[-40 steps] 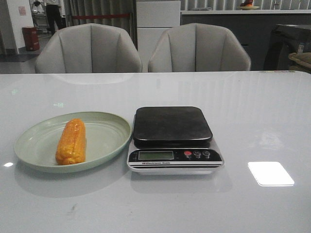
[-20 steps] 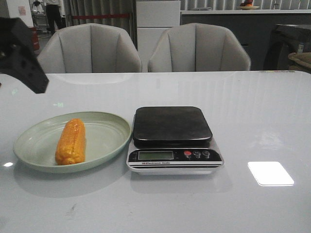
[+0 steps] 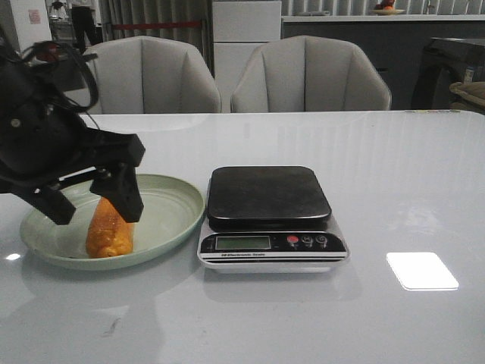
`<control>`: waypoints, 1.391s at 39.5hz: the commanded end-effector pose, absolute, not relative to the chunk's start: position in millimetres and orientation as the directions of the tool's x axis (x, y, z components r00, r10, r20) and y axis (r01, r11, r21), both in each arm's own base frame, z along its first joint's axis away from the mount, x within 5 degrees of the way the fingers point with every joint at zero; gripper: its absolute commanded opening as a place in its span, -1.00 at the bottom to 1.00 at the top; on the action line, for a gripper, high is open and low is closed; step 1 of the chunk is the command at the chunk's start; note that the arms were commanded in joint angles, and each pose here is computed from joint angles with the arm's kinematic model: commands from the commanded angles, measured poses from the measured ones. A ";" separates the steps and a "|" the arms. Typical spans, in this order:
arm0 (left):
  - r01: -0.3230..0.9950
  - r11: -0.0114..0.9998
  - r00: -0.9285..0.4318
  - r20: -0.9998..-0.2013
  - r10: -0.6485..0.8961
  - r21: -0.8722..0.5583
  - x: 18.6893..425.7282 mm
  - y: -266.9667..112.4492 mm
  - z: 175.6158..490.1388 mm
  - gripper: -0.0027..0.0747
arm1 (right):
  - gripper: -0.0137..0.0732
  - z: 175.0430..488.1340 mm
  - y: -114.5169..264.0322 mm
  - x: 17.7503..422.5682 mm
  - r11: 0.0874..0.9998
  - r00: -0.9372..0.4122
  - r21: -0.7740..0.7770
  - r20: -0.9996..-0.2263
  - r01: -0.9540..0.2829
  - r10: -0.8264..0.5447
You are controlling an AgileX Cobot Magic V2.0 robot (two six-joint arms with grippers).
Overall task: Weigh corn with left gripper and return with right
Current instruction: 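Lower the left gripper onto the orange corn cob on the plate and grasp it, then carry the corn with the left gripper over onto the scale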
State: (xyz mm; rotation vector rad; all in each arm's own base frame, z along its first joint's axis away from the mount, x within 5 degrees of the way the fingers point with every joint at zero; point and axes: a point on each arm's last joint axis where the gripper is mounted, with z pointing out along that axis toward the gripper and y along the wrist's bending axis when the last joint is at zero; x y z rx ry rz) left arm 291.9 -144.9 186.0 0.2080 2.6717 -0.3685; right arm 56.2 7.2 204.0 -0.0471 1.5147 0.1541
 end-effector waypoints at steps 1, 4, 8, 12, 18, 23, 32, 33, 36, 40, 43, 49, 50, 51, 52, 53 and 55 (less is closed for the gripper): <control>0.206 0.944 -0.862 -0.505 0.050 -0.258 302.6 -154.8 201.0 0.53 | -0.32 208.3 7.3 54.3 0.989 0.135 0.044 -0.989 -0.138 0.063; 0.203 0.945 -0.873 -0.485 0.056 -0.256 306.9 -157.8 194.3 0.46 | -0.32 208.3 7.3 54.3 0.989 0.135 0.044 -0.989 -0.138 0.063; 0.196 0.947 -0.886 -0.461 0.059 -0.255 309.1 -159.3 187.7 0.18 | -0.32 208.3 7.3 54.3 0.989 0.135 0.044 -0.989 -0.138 0.063; 0.192 0.946 -0.885 -0.464 0.051 -0.262 311.0 -160.6 189.1 -0.23 | -0.32 208.3 7.3 54.3 0.989 0.135 0.044 -0.989 -0.138 0.063; 0.208 0.938 -0.871 -0.489 0.048 -0.279 319.3 -167.6 205.4 -0.60 | -0.32 208.3 7.3 54.3 0.989 0.135 0.044 -0.989 -0.138 0.063; 0.262 0.919 -0.840 -0.538 0.068 -0.293 322.9 -185.9 224.4 -0.64 | -0.32 208.3 7.3 54.3 0.989 0.135 0.044 -0.989 -0.138 0.063; 0.363 0.878 -0.783 -0.613 0.106 -0.311 318.0 -222.7 246.4 -0.64 | -0.32 208.3 7.3 54.3 0.989 0.135 0.044 -0.989 -0.138 0.063; 0.374 0.873 -0.778 -0.618 0.112 -0.312 316.9 -226.9 247.9 -0.64 | -0.32 208.3 7.3 54.3 0.989 0.135 0.044 -0.989 -0.138 0.063; 0.395 0.863 -0.771 -0.625 0.123 -0.317 315.7 -237.3 249.3 -0.64 | -0.32 208.3 7.3 54.3 0.989 0.135 0.044 -0.989 -0.138 0.063; 0.387 0.850 -0.790 -0.604 0.106 -0.357 316.3 -251.2 243.9 -0.64 | -0.32 208.3 7.3 54.3 0.989 0.135 0.044 -0.989 -0.138 0.063; 0.389 0.845 -0.798 -0.593 0.110 -0.366 317.1 -259.5 238.6 -0.63 | -0.32 208.3 7.3 54.3 0.989 0.135 0.044 -0.989 -0.138 0.063; 0.392 0.838 -0.805 -0.583 0.113 -0.380 319.6 -272.8 230.3 -0.54 | -0.32 208.3 7.3 54.3 0.989 0.135 0.044 -0.989 -0.138 0.063; 0.389 0.838 -0.806 -0.583 0.108 -0.383 321.0 -274.7 227.5 -0.47 | -0.32 208.3 7.3 54.3 0.989 0.135 0.044 -0.989 -0.138 0.063; 0.385 0.835 -0.807 -0.583 0.098 -0.392 320.8 -276.2 227.8 -0.39 | -0.32 208.3 7.3 54.3 0.989 0.135 0.044 -0.989 -0.138 0.063; 0.382 0.835 -0.806 -0.585 0.092 -0.396 321.7 -277.1 226.8 -0.32 | -0.32 208.3 7.3 54.3 0.989 0.135 0.044 -0.989 -0.138 0.063; 0.381 0.834 -0.802 -0.591 0.084 -0.399 322.7 -277.5 226.7 -0.22 | -0.32 208.3 7.3 54.3 0.989 0.135 0.044 -0.989 -0.138 0.063; 0.381 0.834 -0.798 -0.598 0.078 -0.399 323.4 -277.7 227.4 -0.02 | -0.32 208.3 7.3 54.3 0.989 0.135 0.044 -0.989 -0.138 0.063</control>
